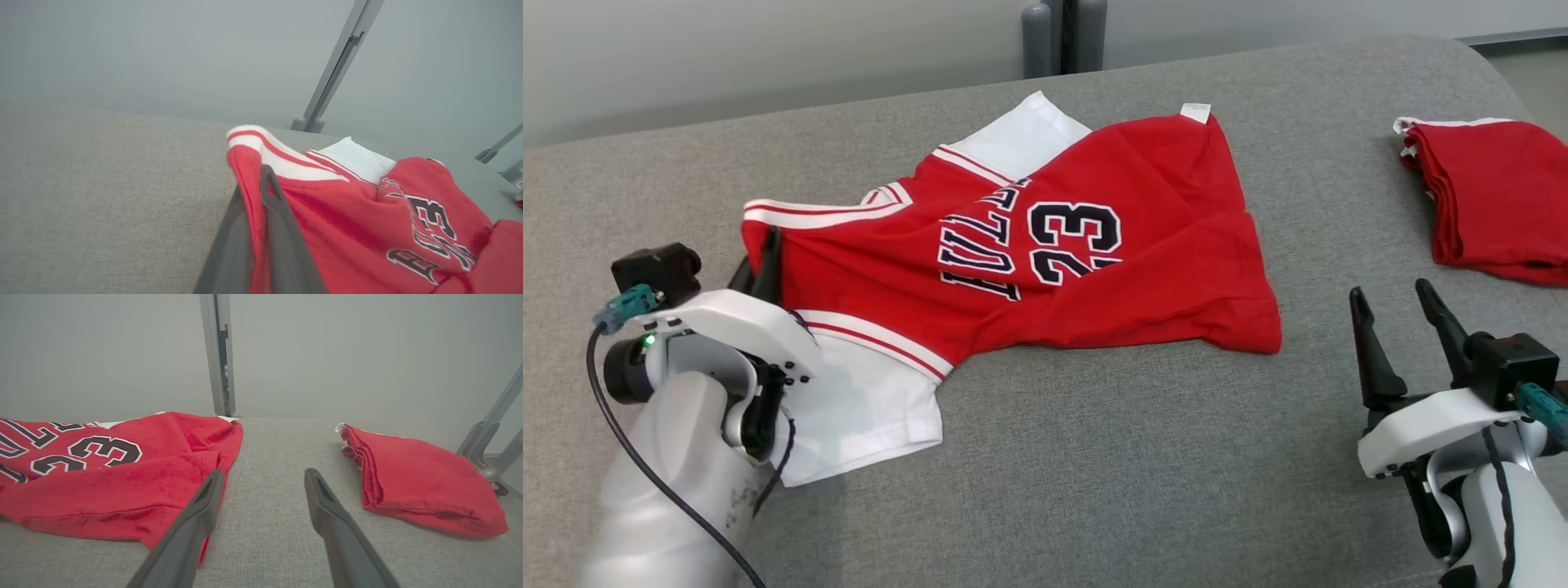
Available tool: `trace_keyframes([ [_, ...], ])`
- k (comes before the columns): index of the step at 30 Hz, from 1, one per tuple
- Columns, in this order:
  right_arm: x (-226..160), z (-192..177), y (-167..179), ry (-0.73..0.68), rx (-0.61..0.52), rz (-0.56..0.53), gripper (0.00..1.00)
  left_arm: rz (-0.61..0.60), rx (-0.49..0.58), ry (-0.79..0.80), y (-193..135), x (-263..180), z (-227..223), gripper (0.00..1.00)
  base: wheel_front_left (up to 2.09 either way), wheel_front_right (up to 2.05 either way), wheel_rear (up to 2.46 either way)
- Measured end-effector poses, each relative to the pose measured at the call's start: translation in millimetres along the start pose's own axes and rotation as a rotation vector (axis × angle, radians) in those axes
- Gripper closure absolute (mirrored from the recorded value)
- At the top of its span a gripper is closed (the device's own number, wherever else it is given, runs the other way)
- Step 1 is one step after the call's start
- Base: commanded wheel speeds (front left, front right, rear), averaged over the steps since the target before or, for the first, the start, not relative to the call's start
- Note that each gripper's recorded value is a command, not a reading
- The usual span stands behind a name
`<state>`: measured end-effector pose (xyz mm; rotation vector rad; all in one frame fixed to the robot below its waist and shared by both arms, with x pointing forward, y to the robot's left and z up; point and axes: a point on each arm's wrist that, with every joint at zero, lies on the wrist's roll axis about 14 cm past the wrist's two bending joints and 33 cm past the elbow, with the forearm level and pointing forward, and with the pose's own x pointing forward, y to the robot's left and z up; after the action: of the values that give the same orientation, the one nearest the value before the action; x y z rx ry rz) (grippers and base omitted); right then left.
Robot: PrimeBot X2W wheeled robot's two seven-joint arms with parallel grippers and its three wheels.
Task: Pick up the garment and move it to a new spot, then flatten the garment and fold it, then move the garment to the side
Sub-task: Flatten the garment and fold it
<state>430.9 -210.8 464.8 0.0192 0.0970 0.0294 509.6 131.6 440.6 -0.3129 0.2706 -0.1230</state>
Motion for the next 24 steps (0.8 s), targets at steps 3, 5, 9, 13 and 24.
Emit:
trace_keyframes([
  [3,0,-2,4,0.007,0.002,0.008,0.0,0.019,0.013,0.024,6,5,0,0.55,0.0,0.0,0.0],
  [5,1,-4,7,0.01,0.003,0.014,0.0,0.053,-0.03,0.072,14,6,-9,0.0,0.0,0.0,0.0],
  [9,0,-7,12,0.022,0.001,0.026,0.0,0.126,0.064,0.03,43,7,8,0.0,0.0,0.0,0.0],
  [13,0,-4,14,0.011,0.003,0.032,0.0,0.136,0.03,-0.031,47,5,23,0.0,0.0,0.0,0.0],
  [24,4,8,37,-0.034,0.009,0.091,0.0,0.149,-0.028,-0.047,60,-51,-6,0.0,0.0,0.0,0.0],
])
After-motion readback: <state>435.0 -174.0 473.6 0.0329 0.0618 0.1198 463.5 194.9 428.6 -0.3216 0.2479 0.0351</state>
